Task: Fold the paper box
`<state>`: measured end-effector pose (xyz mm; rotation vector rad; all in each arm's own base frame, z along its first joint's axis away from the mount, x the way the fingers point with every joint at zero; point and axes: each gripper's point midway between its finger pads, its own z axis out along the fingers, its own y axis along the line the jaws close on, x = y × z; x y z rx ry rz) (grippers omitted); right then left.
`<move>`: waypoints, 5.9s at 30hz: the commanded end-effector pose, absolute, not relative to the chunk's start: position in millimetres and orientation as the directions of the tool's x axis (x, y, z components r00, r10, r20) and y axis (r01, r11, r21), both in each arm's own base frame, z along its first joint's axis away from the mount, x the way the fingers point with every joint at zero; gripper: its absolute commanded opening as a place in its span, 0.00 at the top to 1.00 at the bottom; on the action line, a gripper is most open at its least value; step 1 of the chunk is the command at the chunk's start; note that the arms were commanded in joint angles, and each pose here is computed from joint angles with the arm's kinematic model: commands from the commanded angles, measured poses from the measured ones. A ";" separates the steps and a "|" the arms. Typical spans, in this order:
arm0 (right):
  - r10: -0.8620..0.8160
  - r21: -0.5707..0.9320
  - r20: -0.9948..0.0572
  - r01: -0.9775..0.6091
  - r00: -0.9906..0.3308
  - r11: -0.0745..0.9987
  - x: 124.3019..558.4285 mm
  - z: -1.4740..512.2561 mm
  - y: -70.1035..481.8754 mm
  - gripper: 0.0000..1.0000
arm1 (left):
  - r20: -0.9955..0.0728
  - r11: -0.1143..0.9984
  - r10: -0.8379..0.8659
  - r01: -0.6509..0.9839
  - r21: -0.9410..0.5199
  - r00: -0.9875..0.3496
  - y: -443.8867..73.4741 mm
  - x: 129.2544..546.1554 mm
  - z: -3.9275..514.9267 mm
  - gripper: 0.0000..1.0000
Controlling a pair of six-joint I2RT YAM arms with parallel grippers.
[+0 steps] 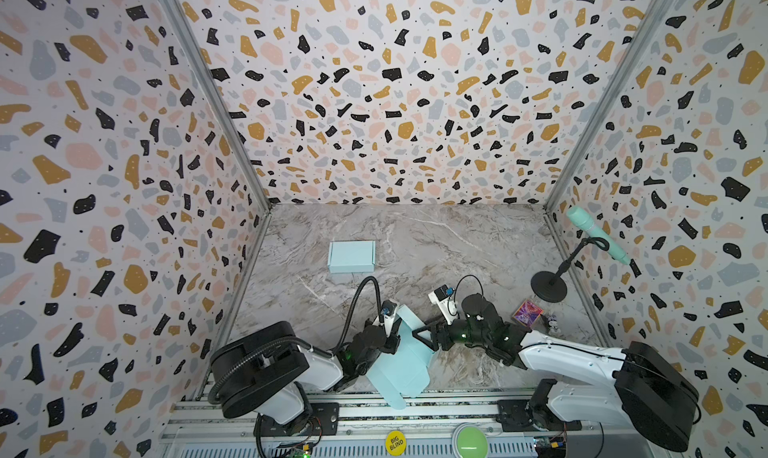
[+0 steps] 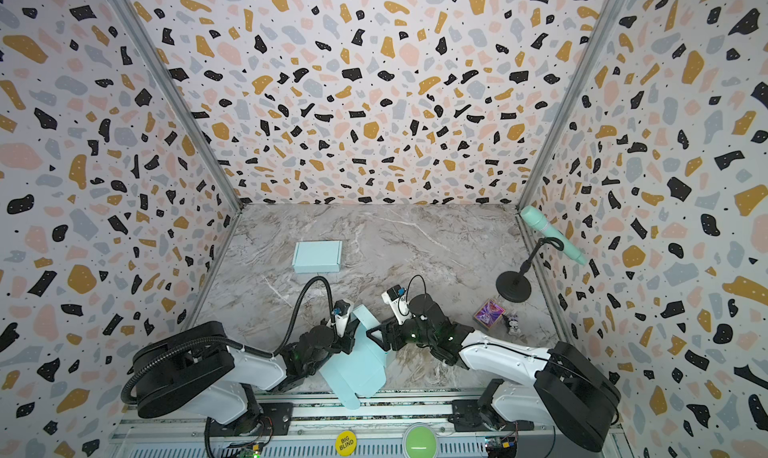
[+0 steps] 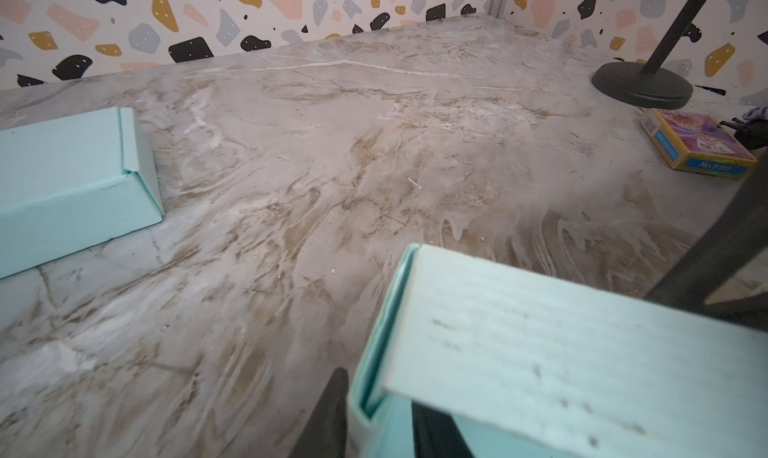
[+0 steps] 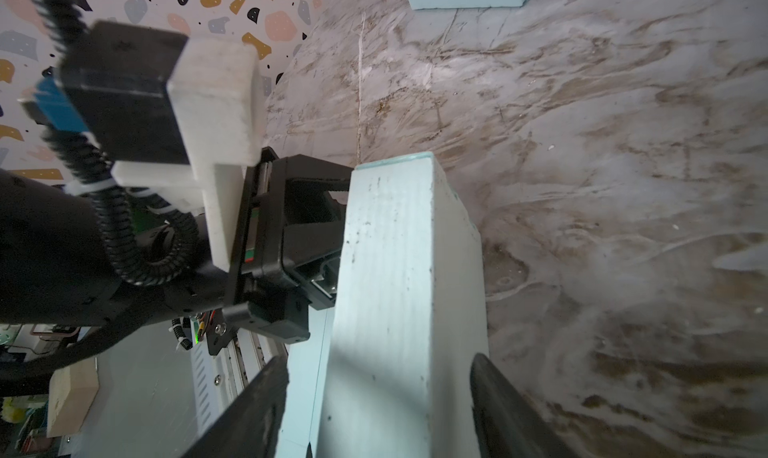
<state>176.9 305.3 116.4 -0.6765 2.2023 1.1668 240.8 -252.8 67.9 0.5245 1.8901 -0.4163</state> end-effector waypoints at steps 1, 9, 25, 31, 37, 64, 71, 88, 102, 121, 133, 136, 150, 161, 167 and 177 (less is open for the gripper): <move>-0.182 0.539 -0.698 -0.676 -0.692 0.502 182.6 126.9 311.3 0.30 | -0.942 0.836 0.124 0.545 -0.071 -0.313 -253.1 239.6 75.0 0.69; -0.223 0.486 -0.700 -0.681 -0.679 0.548 187.7 117.6 314.3 0.30 | -0.941 0.837 0.084 0.536 -0.111 -0.327 -239.7 230.2 75.5 0.67; -0.220 0.489 -0.690 -0.668 -0.689 0.560 193.1 110.9 311.9 0.34 | -0.894 0.856 -0.002 0.462 -0.233 -0.448 -216.0 204.6 87.7 0.55; -0.193 0.516 -0.686 -0.656 -0.702 0.550 194.9 112.4 307.0 0.35 | -0.792 0.896 -0.090 0.297 -0.329 -0.604 -194.8 196.1 78.3 0.55; -0.163 0.552 -0.677 -0.642 -0.717 0.532 196.6 112.2 302.2 0.36 | -0.746 0.872 -0.143 0.273 -0.406 -0.650 -188.0 183.7 84.8 0.54; -0.038 0.665 -0.612 -0.540 -0.790 0.516 214.8 87.0 260.1 0.37 | -0.698 0.833 -0.274 0.199 -0.516 -0.662 -173.8 177.0 104.9 0.45; -0.023 0.680 -0.596 -0.520 -0.802 0.516 216.1 79.4 253.1 0.37 | -0.677 0.817 -0.288 0.196 -0.543 -0.677 -177.8 175.3 99.6 0.33; -0.018 0.689 -0.588 -0.512 -0.809 0.513 211.8 72.7 247.5 0.38 | -0.632 0.740 -0.312 0.236 -0.630 -0.710 -210.2 176.7 91.4 0.47; -0.020 0.671 -0.609 -0.529 -0.793 0.519 206.6 77.9 242.1 0.36 | -0.629 0.730 -0.390 0.191 -0.656 -0.672 -204.8 185.9 97.0 0.83; -0.072 0.578 -0.650 -0.554 -0.756 0.599 189.8 81.0 217.4 0.04 | -0.680 0.763 -0.382 0.201 -0.614 -0.626 -195.9 191.8 113.7 0.93; -0.046 0.500 -0.750 -0.611 -0.660 0.613 193.0 118.3 207.0 0.01 | -0.800 0.843 -0.143 0.351 -0.407 -0.583 -202.0 193.7 155.5 1.00; -0.035 0.472 -0.786 -0.636 -0.617 0.611 192.3 130.1 204.3 0.00 | -0.816 0.850 -0.089 0.384 -0.362 -0.571 -205.1 194.3 165.7 1.00; 0.155 0.159 -0.984 -0.851 -0.093 0.501 205.9 246.4 217.3 0.00 | -0.819 0.752 0.184 0.615 -0.239 -0.544 -239.4 177.4 189.3 1.00; 0.030 0.093 -0.996 -0.944 -0.088 0.317 207.6 234.4 255.3 0.01 | -0.811 0.644 0.358 0.751 -0.145 -0.463 -266.9 172.4 214.2 1.00; -0.078 0.018 -0.996 -0.957 -0.042 0.289 221.6 233.4 266.8 0.00 | -0.797 0.634 0.434 0.771 -0.062 -0.420 -262.4 176.3 216.0 1.00; -0.141 0.040 -0.988 -0.985 -0.064 0.168 234.0 214.0 291.9 0.02 | -0.785 0.637 0.468 0.771 -0.020 -0.407 -254.1 178.9 216.7 1.00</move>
